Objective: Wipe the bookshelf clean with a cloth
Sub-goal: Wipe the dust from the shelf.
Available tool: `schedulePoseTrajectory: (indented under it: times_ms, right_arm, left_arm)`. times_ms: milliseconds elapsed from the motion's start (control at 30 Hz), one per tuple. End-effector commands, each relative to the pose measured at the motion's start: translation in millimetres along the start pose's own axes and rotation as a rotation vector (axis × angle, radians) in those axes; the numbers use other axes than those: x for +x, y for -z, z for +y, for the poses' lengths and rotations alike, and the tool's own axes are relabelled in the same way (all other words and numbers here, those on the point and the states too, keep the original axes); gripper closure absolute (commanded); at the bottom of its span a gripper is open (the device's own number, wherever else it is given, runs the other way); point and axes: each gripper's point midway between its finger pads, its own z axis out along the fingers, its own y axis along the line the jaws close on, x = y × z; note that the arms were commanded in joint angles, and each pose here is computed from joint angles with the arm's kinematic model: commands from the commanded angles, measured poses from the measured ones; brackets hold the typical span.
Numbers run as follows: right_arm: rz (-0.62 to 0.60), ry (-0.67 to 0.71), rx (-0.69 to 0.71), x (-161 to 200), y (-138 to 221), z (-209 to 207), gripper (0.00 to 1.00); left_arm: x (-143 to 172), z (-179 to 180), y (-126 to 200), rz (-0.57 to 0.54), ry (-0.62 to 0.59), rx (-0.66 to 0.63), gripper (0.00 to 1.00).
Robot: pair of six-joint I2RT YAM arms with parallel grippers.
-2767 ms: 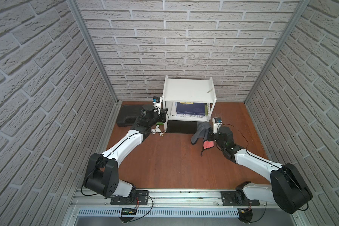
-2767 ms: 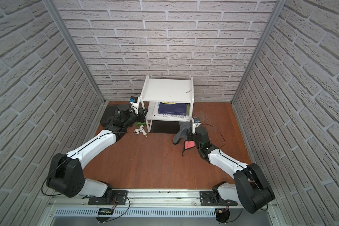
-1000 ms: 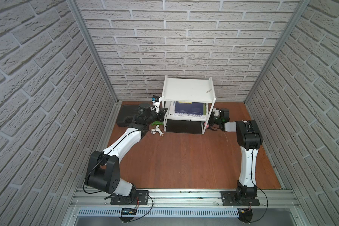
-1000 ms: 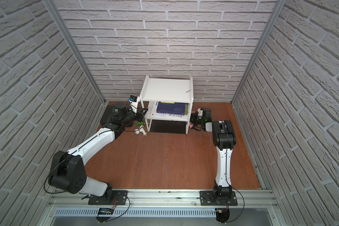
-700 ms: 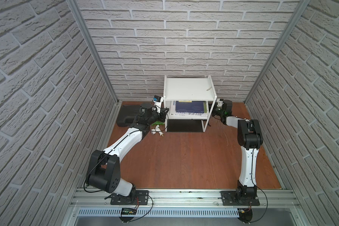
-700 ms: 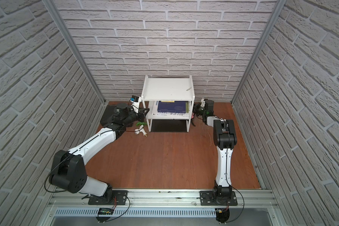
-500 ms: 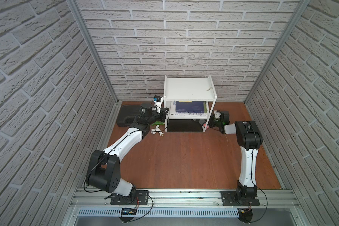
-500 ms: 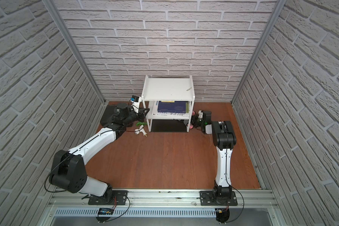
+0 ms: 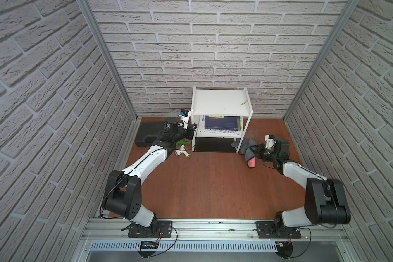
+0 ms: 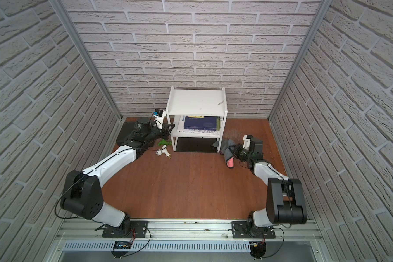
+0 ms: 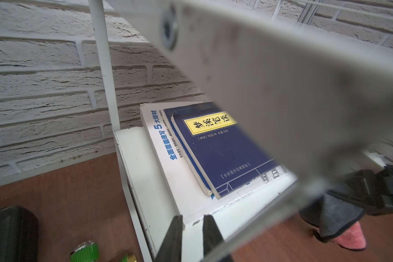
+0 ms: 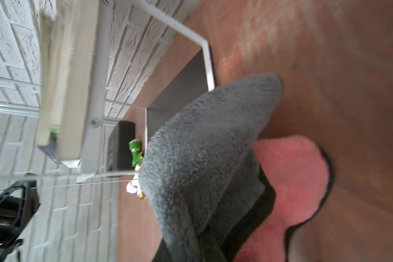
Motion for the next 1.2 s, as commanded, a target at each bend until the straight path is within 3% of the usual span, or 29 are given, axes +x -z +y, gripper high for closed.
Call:
schedulePoseTrajectory:
  times_ms: [0, 67, 167, 200, 367, 533, 667, 733, 800, 867, 900, 967, 1067, 1167]
  right_arm:
    - [-0.107, 0.193, 0.187, -3, 38, -17, 0.98]
    - [-0.134, 0.285, 0.068, -1, 52, 17, 0.97]
    - [-0.084, 0.411, -0.226, 21, 65, 84, 0.97]
    - [-0.037, 0.462, -0.348, 35, 71, 114, 0.97]
    - [0.181, 0.647, -0.692, 96, 87, 206, 0.97]
    - [0.291, 0.739, -0.847, 128, 91, 254, 0.97]
    - [0.315, 0.755, -0.889, 137, 86, 267, 0.97]
    - [0.316, 0.746, -0.888, 139, 81, 268, 0.97]
    - [0.318, 0.739, -0.868, 140, 75, 263, 0.97]
    - [0.285, 0.741, -0.797, 135, 64, 253, 0.97]
    - [0.25, 0.734, -0.713, 128, 54, 242, 0.97]
    - [0.15, 0.709, -0.507, 104, 35, 215, 0.83]
    - [0.012, 0.678, -0.202, 66, 16, 161, 0.44]
    - [-0.077, 0.691, 0.018, 40, 12, 116, 0.31]
  left_arm:
    - [52, -2, 6, 0.15, -0.005, 0.014, 0.65]
    - [51, -5, 21, 0.129, -0.023, 0.008, 0.56]
    - [46, -24, 46, 0.071, -0.048, 0.062, 0.5]
    - [47, -39, 55, 0.05, -0.056, 0.118, 0.49]
    - [41, -129, 66, 0.02, -0.155, 0.378, 0.42]
    - [21, -191, 49, -0.039, -0.267, 0.486, 0.33]
    - [24, -206, 23, -0.005, -0.306, 0.502, 0.26]
    - [26, -213, 17, 0.001, -0.305, 0.537, 0.3]
    - [27, -217, 16, -0.015, -0.303, 0.562, 0.46]
    - [23, -202, 14, -0.03, -0.283, 0.477, 0.86]
    - [21, -187, 14, -0.042, -0.248, 0.432, 1.0]
    - [11, -154, 20, -0.105, -0.12, 0.376, 1.0]
    - [21, -91, 32, -0.15, 0.08, 0.231, 1.0]
    - [58, -29, 46, -0.093, 0.209, -0.034, 1.0]
